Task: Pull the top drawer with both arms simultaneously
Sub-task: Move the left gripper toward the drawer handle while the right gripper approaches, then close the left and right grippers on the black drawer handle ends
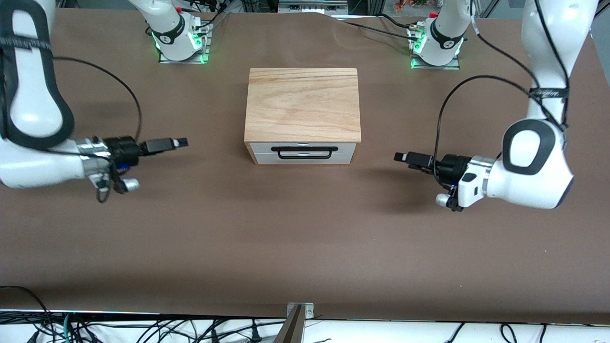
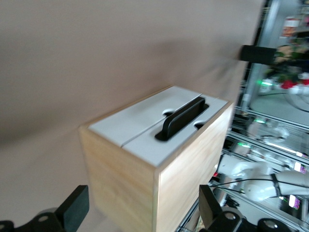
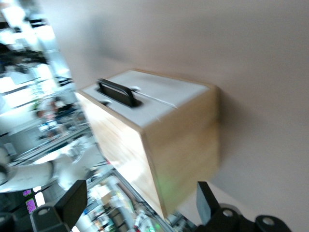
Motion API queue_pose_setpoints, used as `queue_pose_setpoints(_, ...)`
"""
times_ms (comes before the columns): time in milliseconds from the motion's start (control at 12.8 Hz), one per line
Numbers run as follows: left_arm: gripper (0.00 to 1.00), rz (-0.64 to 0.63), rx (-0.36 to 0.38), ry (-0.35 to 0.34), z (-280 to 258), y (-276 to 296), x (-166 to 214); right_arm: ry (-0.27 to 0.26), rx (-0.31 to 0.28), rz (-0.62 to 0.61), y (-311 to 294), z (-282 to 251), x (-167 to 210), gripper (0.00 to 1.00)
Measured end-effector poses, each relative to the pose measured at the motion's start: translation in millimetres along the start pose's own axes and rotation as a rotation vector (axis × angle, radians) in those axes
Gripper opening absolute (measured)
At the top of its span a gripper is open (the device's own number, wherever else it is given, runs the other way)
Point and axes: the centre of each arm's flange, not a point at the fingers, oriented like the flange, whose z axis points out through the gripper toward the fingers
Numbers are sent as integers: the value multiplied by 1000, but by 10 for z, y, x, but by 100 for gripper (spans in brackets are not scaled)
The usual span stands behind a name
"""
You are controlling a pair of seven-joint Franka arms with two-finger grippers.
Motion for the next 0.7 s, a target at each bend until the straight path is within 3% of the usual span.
queue_pose_setpoints(234,100,61,-116,49,375,-331,221,16,156,-166,247,753,371,100)
queue_pose_setpoints(468,100,97,-234,135,906,-546,284,72,245,-315,223,1220,408,100)
queue_pose_setpoints(701,100,104,-273,166,1376,-529,261,147,325,-389,225,1704,410,100)
